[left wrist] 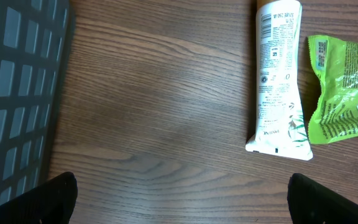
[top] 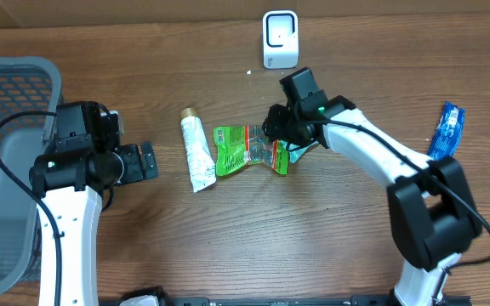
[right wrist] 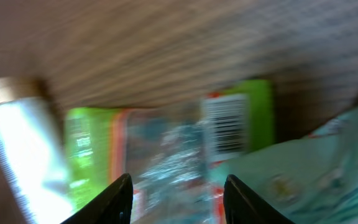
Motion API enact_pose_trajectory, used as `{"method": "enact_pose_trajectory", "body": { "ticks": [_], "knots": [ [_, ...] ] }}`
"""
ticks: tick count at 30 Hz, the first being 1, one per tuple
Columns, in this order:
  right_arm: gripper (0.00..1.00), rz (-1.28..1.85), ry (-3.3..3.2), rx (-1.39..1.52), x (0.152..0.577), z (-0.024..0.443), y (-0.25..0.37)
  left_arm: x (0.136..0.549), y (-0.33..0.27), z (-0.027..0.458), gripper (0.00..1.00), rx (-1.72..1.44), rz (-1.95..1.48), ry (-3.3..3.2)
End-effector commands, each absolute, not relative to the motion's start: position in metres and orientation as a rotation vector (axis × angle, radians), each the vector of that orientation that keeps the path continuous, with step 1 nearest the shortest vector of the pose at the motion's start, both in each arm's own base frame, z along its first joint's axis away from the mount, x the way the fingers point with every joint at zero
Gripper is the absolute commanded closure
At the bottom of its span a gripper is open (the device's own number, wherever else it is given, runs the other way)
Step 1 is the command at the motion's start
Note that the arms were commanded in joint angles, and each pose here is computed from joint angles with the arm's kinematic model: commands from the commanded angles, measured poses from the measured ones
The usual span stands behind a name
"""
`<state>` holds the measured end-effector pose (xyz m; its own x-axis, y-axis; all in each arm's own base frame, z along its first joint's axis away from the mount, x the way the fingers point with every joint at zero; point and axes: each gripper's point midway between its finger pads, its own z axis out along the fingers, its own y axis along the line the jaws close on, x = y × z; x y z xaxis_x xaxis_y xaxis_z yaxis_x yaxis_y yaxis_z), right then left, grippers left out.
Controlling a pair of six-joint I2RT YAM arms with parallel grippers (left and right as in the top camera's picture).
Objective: Scan the item barcode
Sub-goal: 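Move the right gripper back toward the pale green packet, then lower the right gripper and close it on the pale green packet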
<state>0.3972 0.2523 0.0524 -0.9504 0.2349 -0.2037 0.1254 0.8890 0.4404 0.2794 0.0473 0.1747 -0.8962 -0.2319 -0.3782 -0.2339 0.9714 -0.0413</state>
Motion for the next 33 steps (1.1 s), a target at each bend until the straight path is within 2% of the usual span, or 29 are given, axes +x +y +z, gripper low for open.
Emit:
{"method": "enact_pose_trajectory", "body": {
  "ticks": [1, 9, 15, 17, 21, 24, 28, 29, 33],
  "knots": [
    [0.52, 0.537, 2.839, 0.33, 0.395, 0.034, 0.24, 0.28, 0.045, 0.176, 0.0, -0.305, -0.002, 2.731],
    [0.47, 0.373, 2.98, 0.223, 0.372, 0.036, 0.203, 0.28, 0.045, 0.176, 0.0, -0.305, -0.002, 2.731],
    [0.41, 0.231, 2.997, 0.232, 0.377, 0.065, 0.15, 0.28, 0.045, 0.176, 0.0, -0.305, -0.002, 2.731],
    [0.41, 0.25, 2.968, 0.298, 0.385, 0.082, 0.133, 0.28, 0.045, 0.176, 0.0, -0.305, -0.002, 2.731],
    [0.43, 0.542, 2.86, 0.198, 0.409, 0.125, 0.136, 0.28, 0.045, 0.176, 0.0, -0.305, -0.002, 2.731],
    [0.56, 0.645, 2.791, 0.174, 0.423, 0.133, 0.146, 0.28, 0.045, 0.176, 0.0, -0.305, -0.002, 2.731],
    [0.91, 0.671, 2.751, 0.179, 0.437, 0.123, 0.162, 0.28, 0.045, 0.176, 0.0, -0.305, -0.002, 2.731],
    [0.96, 0.677, 2.751, 0.183, 0.44, 0.118, 0.166, 0.28, 0.045, 0.176, 0.01, -0.305, -0.002, 2.731],
    [0.96, 0.676, 2.815, 0.22, 0.44, 0.086, 0.179, 0.28, 0.045, 0.176, 0.01, -0.305, -0.002, 2.731]
  ]
}}
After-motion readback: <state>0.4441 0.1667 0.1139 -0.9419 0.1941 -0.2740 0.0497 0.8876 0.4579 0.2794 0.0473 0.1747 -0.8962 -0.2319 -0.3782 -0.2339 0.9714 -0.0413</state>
